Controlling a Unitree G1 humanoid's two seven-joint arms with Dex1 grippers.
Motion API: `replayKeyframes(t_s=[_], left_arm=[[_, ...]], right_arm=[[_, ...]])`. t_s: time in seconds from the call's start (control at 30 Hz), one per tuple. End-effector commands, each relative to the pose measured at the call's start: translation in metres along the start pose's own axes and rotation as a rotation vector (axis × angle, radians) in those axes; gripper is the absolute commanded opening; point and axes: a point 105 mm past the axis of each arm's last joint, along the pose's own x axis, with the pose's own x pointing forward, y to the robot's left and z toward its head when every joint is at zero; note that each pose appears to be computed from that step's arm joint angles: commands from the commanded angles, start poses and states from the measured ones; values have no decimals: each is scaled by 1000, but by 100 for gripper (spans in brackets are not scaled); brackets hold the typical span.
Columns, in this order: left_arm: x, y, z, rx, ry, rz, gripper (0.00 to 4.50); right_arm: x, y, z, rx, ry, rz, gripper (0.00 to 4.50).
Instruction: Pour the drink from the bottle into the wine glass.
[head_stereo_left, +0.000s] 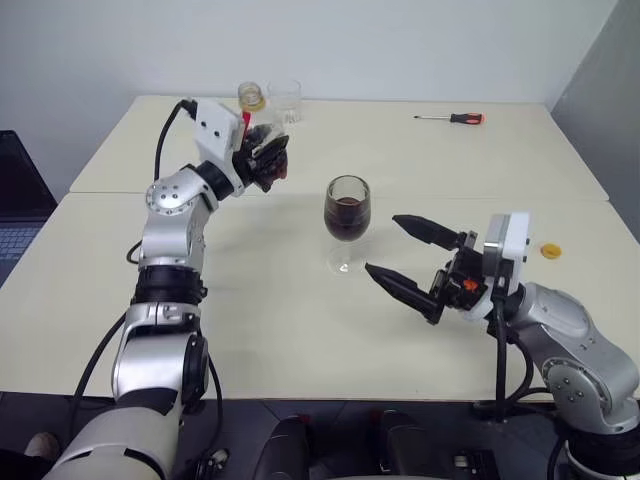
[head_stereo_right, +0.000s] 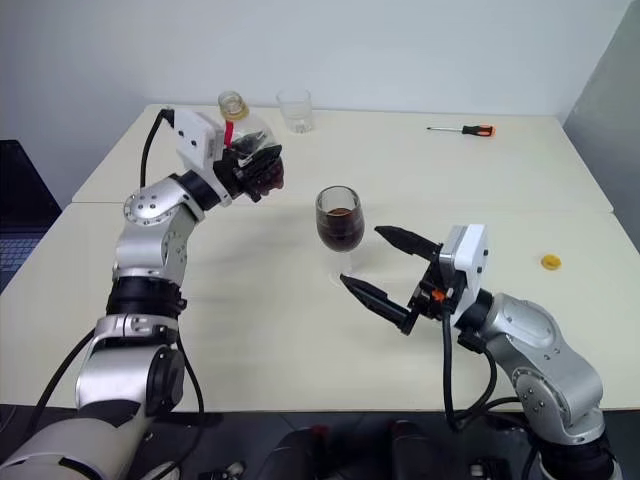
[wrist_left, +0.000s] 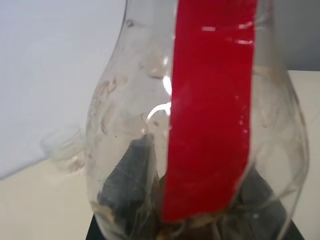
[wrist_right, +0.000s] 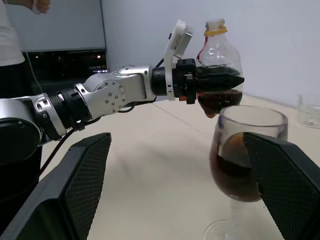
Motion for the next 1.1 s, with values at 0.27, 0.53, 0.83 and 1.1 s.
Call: replayKeyframes(t_s=[0.27,0.53,0.83,1.1], left_arm=[[-53,15,-6,-63,-9,252,131],[-84,13,-27,-86,56,322,131],[-86,15,-30,-102,62,347,131],[-84,39,-50,-122,79,382,131]], right_arm=[[-6,14,7,-59,-61,24,450],[-13,10,4,-33,-52,-129,450],[-11,13,5,25,-57,-209,450],[-7,8,7,26,-53,-225,450]])
